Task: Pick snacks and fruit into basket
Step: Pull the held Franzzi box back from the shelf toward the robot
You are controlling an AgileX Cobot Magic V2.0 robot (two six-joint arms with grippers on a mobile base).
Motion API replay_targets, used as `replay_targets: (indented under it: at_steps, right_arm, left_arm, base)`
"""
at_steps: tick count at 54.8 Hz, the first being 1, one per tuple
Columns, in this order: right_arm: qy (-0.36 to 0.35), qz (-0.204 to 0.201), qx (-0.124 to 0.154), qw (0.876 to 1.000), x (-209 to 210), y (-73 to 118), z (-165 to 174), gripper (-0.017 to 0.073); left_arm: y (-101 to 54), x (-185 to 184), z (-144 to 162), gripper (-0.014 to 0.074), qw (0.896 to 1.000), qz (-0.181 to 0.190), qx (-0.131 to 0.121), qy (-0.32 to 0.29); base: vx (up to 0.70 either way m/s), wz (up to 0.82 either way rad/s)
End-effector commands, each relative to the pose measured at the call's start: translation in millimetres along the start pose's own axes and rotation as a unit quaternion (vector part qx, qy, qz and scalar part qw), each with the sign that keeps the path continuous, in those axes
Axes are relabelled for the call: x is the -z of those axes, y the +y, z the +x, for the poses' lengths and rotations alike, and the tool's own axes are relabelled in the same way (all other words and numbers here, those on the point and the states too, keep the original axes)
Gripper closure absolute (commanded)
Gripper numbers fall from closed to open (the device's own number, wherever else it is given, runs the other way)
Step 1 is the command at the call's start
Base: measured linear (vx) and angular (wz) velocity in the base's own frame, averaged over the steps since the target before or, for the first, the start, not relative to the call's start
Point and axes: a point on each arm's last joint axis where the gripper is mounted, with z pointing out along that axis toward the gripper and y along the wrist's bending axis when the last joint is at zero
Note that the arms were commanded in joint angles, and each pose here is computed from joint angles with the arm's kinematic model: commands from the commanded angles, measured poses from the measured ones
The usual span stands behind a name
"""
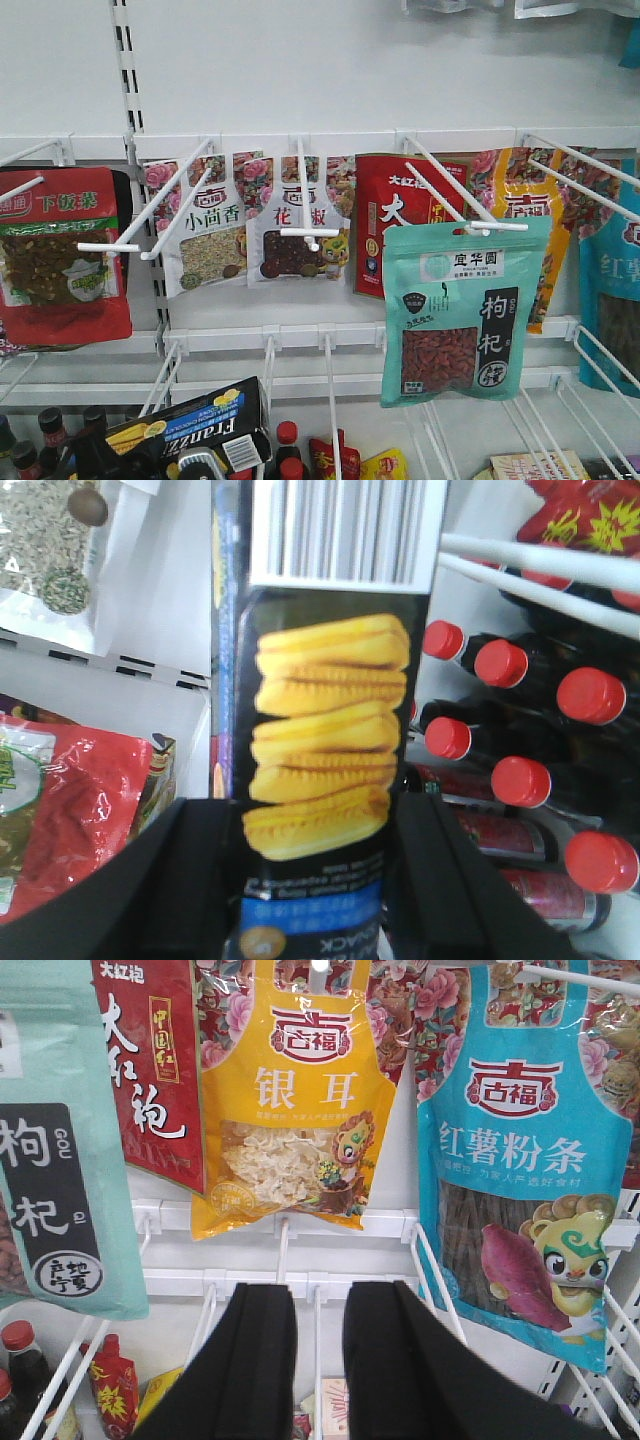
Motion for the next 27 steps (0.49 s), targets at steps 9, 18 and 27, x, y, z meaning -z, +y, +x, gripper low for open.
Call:
replay_targets:
  at_steps: [9, 18, 27]
  right_arm:
    - [-0.056, 0.004, 0.008, 0.998, 2.6, -1.2, -18.2, 0.0332]
    - [-0.056, 0.004, 0.008, 0.998, 2.6, -1.2, -18.2, 0.0332]
    - [-0.056, 0.004, 0.008, 0.998, 2.6, -1.2, -18.2, 0.0332]
  left_arm:
    - [34.0, 18.6, -11.2, 0.0606, 0.996, -0.050, 0.036, -0.059]
    - [38.5, 28.7, -13.6, 0.0606, 0.995, -0.048, 0.051, -0.076]
    - [37.3, 35.5, -16.1, 0.0606, 0.994, -0.042, 0.058, -0.084]
  base:
    - [0.00, 0.00]
    - [0.00, 0.00]
    - [0.00, 0.00]
